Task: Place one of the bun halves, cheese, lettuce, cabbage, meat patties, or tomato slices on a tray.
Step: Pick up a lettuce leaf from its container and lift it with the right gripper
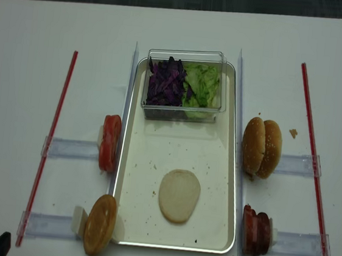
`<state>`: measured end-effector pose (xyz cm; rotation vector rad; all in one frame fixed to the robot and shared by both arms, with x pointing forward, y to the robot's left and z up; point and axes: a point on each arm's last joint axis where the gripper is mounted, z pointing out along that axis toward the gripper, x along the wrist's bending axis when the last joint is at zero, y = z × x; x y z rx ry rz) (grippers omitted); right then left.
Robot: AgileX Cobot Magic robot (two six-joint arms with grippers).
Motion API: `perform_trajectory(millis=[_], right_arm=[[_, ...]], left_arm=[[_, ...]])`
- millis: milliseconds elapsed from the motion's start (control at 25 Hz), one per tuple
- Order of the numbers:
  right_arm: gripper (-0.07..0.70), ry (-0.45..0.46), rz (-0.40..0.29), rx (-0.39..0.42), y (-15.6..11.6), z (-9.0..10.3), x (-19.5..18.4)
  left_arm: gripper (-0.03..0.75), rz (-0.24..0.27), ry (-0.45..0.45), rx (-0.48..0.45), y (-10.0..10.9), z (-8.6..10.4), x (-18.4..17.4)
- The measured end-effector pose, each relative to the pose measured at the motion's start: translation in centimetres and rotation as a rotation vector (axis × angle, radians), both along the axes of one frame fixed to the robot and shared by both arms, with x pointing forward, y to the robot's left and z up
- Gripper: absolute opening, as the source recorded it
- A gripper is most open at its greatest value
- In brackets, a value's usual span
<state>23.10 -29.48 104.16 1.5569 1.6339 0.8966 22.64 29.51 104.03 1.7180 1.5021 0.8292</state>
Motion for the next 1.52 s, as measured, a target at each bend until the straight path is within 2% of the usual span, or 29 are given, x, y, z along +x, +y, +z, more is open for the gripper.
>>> perform_trajectory(millis=[1240,1520], right_arm=[[0.686,0.0,0.0,0.0,0.0,0.0,0.0],[0.638,0.022,0.0,0.001,-0.01,0.01,0.32]], left_arm=[[0.554,0.0,0.0,0.0,0.0,0.0,0.0],[0.554,0.0,0.0,0.0,0.0,0.0,0.0]])
